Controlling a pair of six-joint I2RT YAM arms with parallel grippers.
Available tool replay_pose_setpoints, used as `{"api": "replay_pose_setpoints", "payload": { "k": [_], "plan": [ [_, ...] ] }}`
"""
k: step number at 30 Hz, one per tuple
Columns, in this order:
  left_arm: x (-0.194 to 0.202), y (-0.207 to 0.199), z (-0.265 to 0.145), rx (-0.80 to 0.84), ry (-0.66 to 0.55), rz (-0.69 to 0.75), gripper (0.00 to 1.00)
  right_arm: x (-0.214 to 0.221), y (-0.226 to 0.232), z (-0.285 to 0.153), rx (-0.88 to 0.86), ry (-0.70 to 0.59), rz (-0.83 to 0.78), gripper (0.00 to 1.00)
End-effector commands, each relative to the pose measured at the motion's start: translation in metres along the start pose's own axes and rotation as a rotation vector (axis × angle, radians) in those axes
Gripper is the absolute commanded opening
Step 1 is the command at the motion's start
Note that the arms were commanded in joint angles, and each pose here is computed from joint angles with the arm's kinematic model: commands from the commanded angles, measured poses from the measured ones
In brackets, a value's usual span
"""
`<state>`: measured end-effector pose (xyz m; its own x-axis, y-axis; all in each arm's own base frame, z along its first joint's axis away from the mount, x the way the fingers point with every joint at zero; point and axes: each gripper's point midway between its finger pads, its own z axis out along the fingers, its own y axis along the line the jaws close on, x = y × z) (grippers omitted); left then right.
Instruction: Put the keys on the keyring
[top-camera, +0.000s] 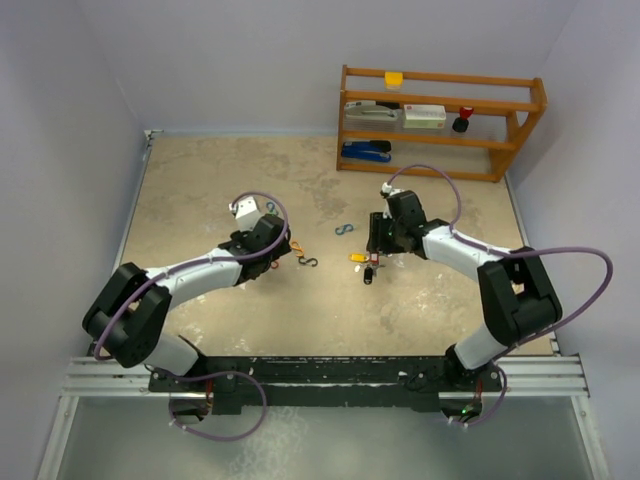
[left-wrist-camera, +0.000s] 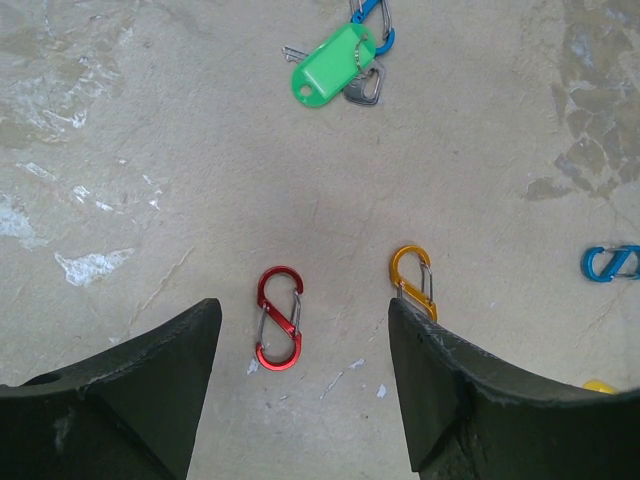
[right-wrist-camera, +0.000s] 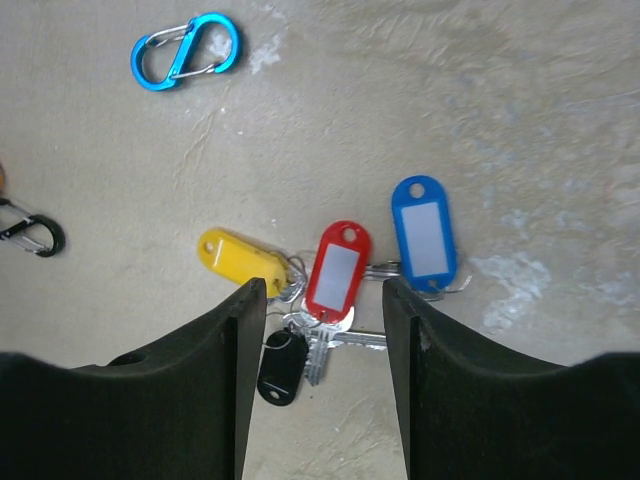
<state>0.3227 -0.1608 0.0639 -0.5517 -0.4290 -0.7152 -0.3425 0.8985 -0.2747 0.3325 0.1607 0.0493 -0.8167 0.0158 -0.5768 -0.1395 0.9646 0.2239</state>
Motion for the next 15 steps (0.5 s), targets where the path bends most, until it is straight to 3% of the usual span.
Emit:
{"api": "replay_pose_setpoints", "payload": {
  "k": [1, 15],
  "plan": [
    [-0.0073, -0.0024, 0.0025, 0.003, -0.016, -0.017, 0.65, 0.001, 0.0191, 0.0056, -0.065, 0.006, 0.001, 0.53],
    [-0.0033, 0.0045, 0.0043, -0.003, -0.007, -0.022, 0.65, 0.0097, 0.026, 0.0119, -0.08, 0.034, 0.006, 0.45]
  ]
}}
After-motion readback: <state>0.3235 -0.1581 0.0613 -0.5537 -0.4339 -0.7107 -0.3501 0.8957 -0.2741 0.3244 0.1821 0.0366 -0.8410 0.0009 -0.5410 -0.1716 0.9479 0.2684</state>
